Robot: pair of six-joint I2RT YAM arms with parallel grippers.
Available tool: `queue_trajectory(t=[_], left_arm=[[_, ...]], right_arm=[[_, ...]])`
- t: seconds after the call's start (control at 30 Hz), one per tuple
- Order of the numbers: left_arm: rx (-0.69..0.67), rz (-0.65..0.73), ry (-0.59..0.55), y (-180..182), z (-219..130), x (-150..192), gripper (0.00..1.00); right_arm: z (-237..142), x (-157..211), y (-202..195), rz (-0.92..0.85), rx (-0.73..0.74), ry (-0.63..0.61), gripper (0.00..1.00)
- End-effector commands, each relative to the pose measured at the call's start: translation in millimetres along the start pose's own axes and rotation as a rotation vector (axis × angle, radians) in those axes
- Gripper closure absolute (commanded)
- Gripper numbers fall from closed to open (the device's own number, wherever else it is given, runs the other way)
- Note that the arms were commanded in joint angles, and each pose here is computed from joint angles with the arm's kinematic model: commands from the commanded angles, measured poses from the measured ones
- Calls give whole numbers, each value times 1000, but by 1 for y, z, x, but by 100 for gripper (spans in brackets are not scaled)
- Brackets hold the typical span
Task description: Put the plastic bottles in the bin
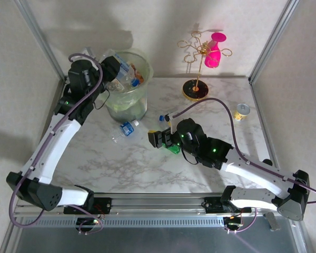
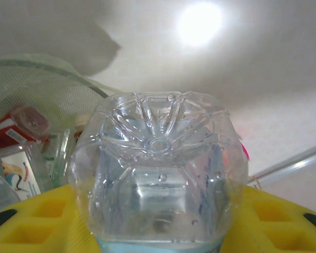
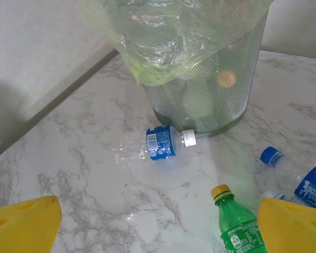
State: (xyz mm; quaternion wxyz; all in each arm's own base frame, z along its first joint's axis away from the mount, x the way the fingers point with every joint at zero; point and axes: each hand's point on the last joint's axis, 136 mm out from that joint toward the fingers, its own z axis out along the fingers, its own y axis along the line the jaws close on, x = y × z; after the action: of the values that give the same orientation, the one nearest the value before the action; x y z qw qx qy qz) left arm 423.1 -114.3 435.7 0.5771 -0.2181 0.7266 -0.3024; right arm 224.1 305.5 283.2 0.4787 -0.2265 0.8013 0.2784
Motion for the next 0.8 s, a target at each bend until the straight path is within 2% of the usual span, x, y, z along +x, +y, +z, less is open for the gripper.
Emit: queue_trajectory(t=[0.0,0.3,0.5,0.77], left_arm=[[-87,-32,-118,7,9,-32,55],[-307,-47,12,50,57,1,58],[-349,-37,99,68,69,28,54],[-439,-42,143,106,84,42,52]], right_arm=[[1,5,-6,-22,18,14,5],[4,10,-10,-33,39,33,4],[7,12,-10,-35,43,41,5],[12,15,-12,-36,58,58,4]])
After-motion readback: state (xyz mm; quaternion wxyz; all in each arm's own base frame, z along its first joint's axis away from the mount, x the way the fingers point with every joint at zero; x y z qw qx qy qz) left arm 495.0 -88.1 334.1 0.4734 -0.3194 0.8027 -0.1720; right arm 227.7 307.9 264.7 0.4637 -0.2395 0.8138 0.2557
